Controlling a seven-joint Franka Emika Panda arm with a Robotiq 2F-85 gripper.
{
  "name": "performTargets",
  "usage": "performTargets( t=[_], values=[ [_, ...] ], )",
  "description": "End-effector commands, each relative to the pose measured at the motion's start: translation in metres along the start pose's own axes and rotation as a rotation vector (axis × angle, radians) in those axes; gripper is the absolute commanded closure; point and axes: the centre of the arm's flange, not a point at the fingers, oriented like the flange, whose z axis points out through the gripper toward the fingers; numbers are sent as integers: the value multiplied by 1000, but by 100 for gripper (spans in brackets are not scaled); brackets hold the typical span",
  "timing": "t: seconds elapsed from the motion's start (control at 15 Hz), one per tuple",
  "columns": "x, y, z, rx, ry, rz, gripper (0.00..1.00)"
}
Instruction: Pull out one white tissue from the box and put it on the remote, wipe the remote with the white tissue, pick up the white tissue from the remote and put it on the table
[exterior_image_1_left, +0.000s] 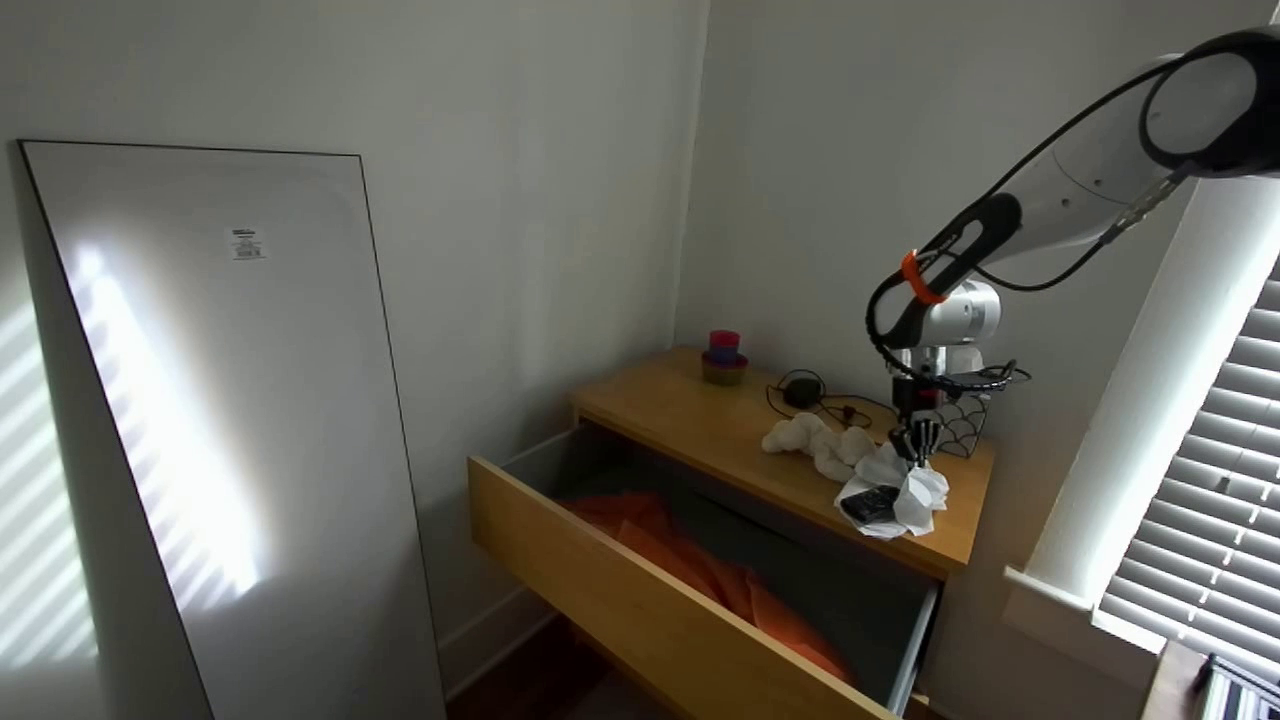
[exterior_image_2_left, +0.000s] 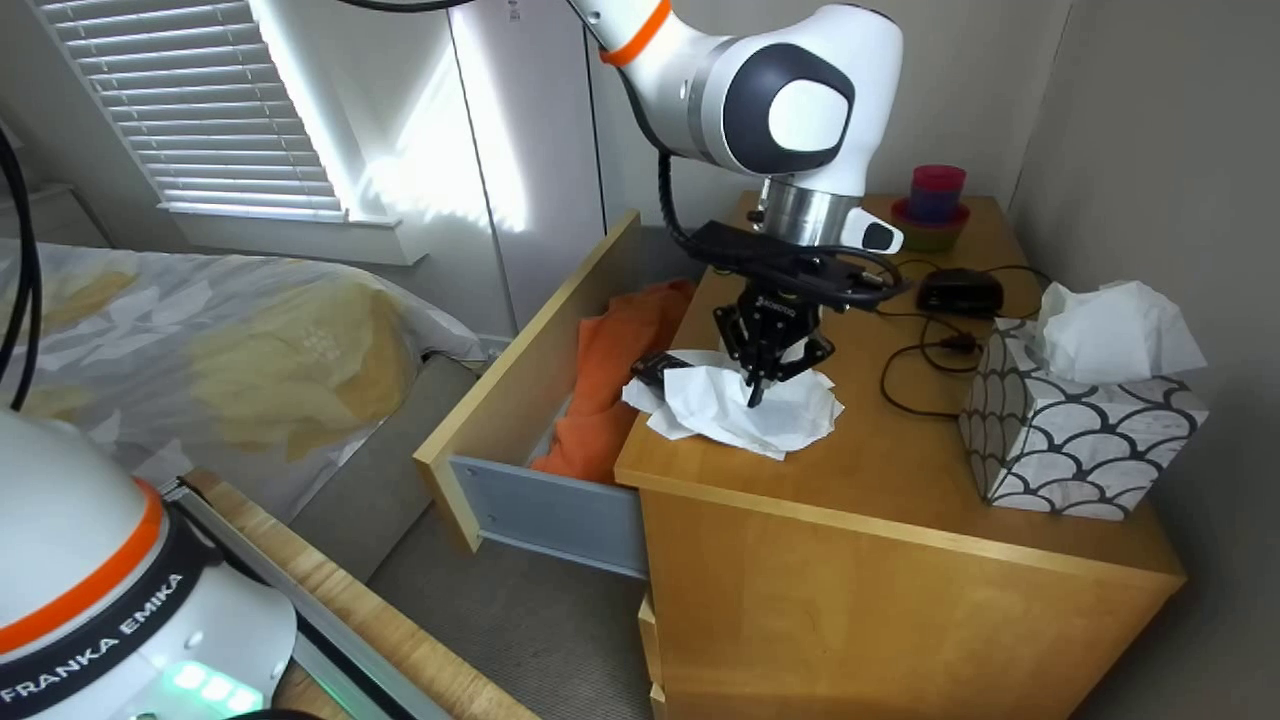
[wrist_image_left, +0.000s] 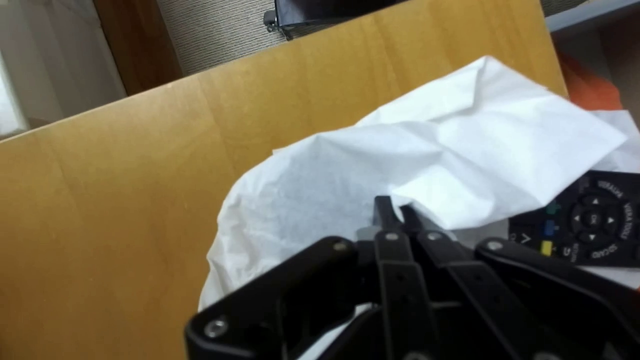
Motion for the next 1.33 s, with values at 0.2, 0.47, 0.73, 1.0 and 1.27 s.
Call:
performTargets(
  t=[0.2,0.47,0.73,1.0,1.27],
  values=[
    [-10,34,-3,5,10,66,100],
    [-10,44,-6,3,16,79,100],
    [0,30,-2,4,10,51,100],
    [10,6,6,-1,-9,14,100],
    [10,-15,4,-9,3,-9,100]
  ],
)
